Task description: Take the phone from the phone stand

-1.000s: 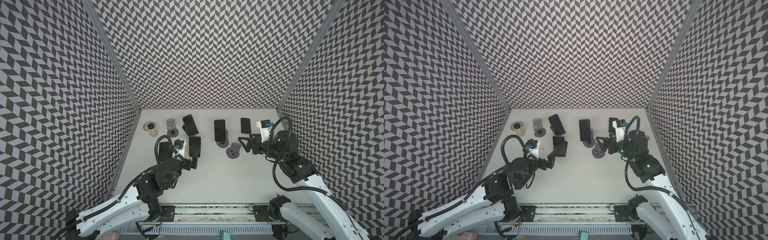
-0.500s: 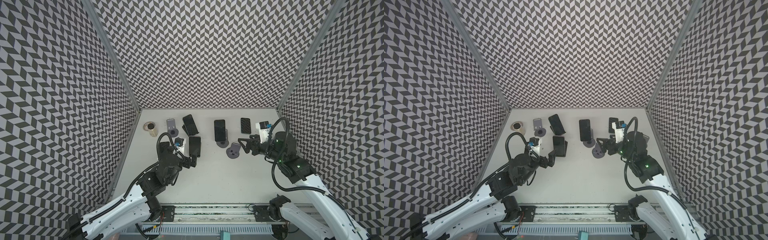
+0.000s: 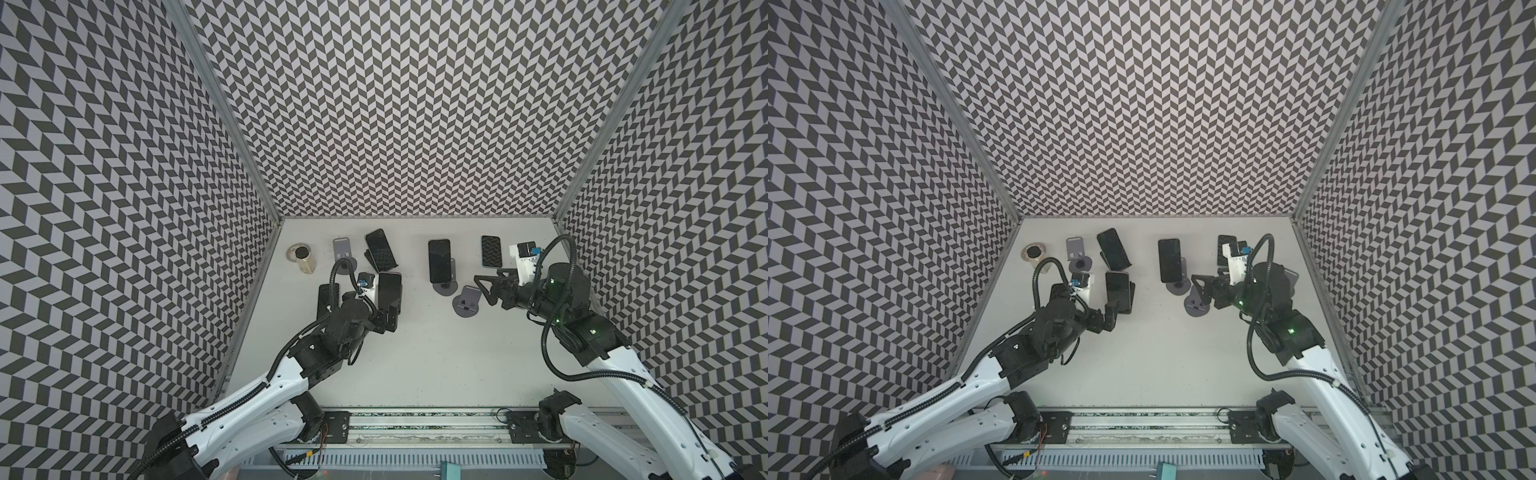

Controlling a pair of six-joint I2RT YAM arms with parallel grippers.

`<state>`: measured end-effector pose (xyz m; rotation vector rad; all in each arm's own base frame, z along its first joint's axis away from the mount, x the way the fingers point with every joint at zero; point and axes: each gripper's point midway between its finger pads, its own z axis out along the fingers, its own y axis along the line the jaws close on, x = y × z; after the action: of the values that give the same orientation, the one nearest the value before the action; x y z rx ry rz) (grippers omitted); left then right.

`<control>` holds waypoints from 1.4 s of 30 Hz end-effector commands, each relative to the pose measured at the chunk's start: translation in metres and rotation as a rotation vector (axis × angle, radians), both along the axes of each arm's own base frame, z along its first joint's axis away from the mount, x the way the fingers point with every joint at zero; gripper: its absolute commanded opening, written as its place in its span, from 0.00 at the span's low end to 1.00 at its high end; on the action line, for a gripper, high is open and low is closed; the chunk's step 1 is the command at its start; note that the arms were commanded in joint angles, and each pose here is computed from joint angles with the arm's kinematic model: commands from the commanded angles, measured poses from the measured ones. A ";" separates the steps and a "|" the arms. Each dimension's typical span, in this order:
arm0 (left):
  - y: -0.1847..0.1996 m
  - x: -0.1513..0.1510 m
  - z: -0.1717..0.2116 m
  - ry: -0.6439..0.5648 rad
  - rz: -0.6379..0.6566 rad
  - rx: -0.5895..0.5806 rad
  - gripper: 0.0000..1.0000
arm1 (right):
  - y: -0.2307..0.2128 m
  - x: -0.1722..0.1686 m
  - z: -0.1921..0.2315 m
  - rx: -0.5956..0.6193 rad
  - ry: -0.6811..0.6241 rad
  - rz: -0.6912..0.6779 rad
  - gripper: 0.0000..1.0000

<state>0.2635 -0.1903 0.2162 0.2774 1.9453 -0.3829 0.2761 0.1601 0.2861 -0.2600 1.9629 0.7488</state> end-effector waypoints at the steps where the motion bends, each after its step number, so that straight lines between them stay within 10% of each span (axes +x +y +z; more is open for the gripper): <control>1: -0.006 0.007 0.014 -0.018 0.002 -0.069 1.00 | 0.007 0.002 0.010 0.031 -0.044 0.025 0.86; 42: -0.026 0.071 -0.046 0.107 0.063 -0.015 1.00 | 0.018 0.008 -0.004 -0.013 -0.022 0.080 0.87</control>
<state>0.3222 -0.2109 0.1495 0.2443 2.1036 -0.3345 0.2808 0.1729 0.2677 -0.3182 2.0159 0.7742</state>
